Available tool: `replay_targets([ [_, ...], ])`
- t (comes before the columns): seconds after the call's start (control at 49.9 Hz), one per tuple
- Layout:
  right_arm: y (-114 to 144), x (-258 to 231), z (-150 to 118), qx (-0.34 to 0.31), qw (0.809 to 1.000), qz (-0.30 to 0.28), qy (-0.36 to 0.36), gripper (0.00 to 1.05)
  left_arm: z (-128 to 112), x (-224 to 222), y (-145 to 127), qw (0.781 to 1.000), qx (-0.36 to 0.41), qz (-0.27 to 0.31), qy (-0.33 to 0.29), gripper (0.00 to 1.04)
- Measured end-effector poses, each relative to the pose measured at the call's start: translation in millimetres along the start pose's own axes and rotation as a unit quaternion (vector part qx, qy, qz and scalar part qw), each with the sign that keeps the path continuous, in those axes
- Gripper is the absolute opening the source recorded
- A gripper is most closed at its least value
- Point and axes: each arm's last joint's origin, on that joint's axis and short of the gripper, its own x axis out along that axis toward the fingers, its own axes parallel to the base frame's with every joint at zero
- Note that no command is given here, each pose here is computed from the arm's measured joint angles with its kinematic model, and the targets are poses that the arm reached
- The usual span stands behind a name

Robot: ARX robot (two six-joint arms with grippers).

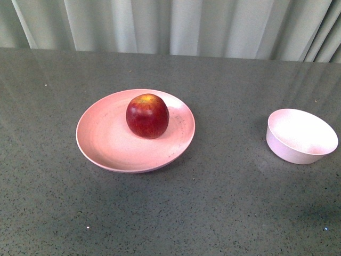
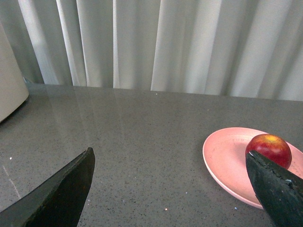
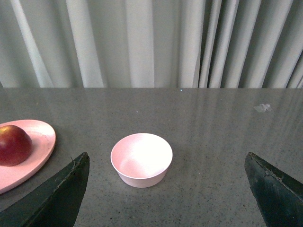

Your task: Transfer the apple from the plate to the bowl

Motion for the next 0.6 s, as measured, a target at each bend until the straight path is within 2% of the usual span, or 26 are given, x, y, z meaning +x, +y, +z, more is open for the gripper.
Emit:
replay_targets([
  [0.34, 0, 0, 0, 0.0, 1.0, -0.002, 0.003, 0.96, 0, 0, 0, 1.0, 0.0, 0.0, 0.0, 0.96],
  [0.38, 0, 2, -2, 0.003, 0.996, -0.021, 0.084, 0.96, 0, 0, 0, 1.0, 0.0, 0.0, 0.0, 0.96],
  [0.441, -2, 9, -2, -0.004, 0.99, -0.03, 0.14, 0.96, 0, 0, 0, 1.0, 0.0, 0.0, 0.0, 0.96],
  [0.601, -15, 43, 22, -0.016, 0.99, -0.041, 0.135, 0.96, 0, 0, 0, 1.0, 0.0, 0.0, 0.0, 0.96],
])
